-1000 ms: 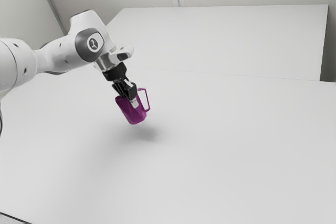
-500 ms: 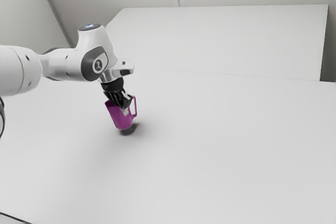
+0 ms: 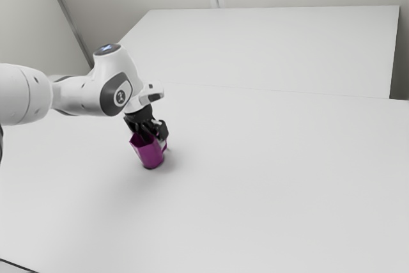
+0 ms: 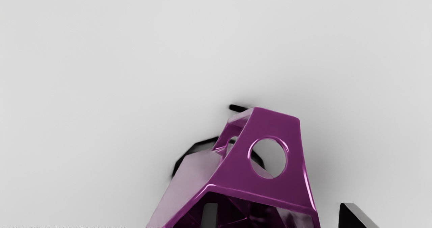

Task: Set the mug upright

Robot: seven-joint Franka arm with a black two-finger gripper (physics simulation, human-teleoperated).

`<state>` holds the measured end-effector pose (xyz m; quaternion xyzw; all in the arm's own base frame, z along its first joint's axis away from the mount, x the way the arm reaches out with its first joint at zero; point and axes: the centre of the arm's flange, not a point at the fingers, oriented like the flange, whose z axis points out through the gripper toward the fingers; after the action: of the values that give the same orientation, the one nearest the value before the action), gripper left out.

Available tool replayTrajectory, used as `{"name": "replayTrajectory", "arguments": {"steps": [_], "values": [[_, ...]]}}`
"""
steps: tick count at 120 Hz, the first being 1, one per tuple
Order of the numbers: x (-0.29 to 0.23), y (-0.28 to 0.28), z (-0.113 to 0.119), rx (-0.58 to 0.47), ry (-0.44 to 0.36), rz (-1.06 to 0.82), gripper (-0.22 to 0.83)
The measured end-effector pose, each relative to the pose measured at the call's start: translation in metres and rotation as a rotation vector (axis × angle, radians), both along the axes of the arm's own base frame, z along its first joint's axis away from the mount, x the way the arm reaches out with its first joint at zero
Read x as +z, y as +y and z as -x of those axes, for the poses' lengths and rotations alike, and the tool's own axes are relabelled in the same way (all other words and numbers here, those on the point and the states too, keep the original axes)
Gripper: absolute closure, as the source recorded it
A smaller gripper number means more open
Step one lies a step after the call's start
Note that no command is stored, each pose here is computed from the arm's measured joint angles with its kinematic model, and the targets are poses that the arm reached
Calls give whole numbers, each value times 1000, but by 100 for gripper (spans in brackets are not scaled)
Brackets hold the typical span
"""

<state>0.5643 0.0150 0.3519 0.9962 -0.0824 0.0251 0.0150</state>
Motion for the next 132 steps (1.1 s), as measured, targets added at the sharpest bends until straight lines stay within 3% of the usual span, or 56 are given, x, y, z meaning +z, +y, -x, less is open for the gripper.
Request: {"name": "replayTrajectory", "arguments": {"steps": [26, 54, 66, 92, 132], "values": [[66, -6, -7, 10, -75, -2, 9], [174, -7, -45, 20, -129, 6, 3], [214, -3, -49, 27, -128, 6, 2], [251, -4, -41, 28, -92, 1, 1], [260, -6, -26, 31, -32, 6, 0]]}}
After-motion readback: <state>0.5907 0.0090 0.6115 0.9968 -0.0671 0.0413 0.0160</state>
